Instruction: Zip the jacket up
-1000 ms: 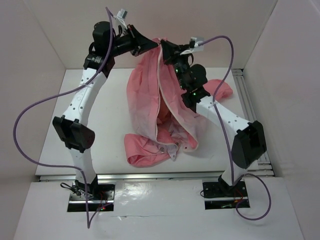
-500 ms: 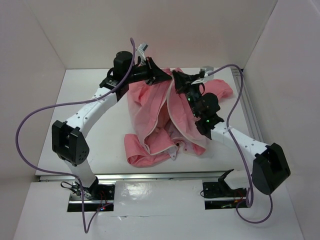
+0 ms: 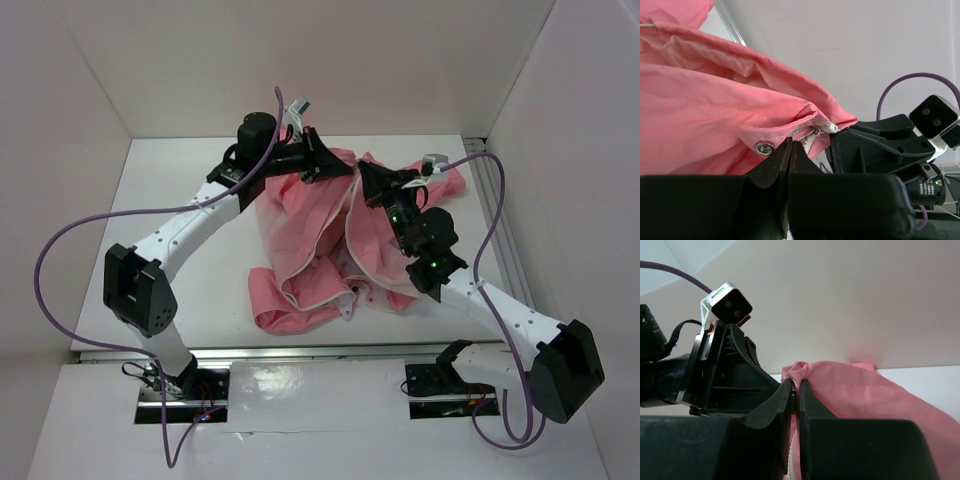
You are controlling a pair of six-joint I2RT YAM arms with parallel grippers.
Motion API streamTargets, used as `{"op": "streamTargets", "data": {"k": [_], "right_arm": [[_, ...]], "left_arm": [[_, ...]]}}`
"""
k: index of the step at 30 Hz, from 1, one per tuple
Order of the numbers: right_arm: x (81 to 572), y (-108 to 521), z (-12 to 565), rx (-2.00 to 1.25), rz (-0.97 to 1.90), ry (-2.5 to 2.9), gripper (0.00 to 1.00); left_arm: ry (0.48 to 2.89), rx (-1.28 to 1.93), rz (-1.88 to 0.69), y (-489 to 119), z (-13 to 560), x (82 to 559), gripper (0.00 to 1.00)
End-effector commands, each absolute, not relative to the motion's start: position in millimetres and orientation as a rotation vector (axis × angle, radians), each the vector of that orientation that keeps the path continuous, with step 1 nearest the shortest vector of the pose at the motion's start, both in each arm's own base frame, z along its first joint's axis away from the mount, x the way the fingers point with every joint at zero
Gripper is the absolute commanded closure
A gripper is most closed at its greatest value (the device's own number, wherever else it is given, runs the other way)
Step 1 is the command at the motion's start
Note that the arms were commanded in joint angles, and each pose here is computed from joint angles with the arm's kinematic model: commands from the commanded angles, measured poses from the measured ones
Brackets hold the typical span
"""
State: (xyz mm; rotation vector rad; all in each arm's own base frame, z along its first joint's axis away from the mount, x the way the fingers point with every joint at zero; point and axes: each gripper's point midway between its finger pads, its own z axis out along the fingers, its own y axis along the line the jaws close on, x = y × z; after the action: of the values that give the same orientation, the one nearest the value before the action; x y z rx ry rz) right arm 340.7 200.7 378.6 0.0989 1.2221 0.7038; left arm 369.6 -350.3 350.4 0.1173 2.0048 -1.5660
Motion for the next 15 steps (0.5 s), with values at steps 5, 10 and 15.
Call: {"op": "streamTargets", "data": {"k": [5,10,15], "right_arm": [[325,179,447,0.234,0.776,1.029,1.0],[334,185,440,0.253,0.77,1.03,1.0],[338,188,438,0.251,0.77,1.033,1.0]], "left_arm": [[1.978,0.043,-1.505,-328,348,354,1.0],[1.976,0.019,-1.542,-337,354,333,1.0],[1.942,-0.05,-1.588,-337,358,322,1.0]]}}
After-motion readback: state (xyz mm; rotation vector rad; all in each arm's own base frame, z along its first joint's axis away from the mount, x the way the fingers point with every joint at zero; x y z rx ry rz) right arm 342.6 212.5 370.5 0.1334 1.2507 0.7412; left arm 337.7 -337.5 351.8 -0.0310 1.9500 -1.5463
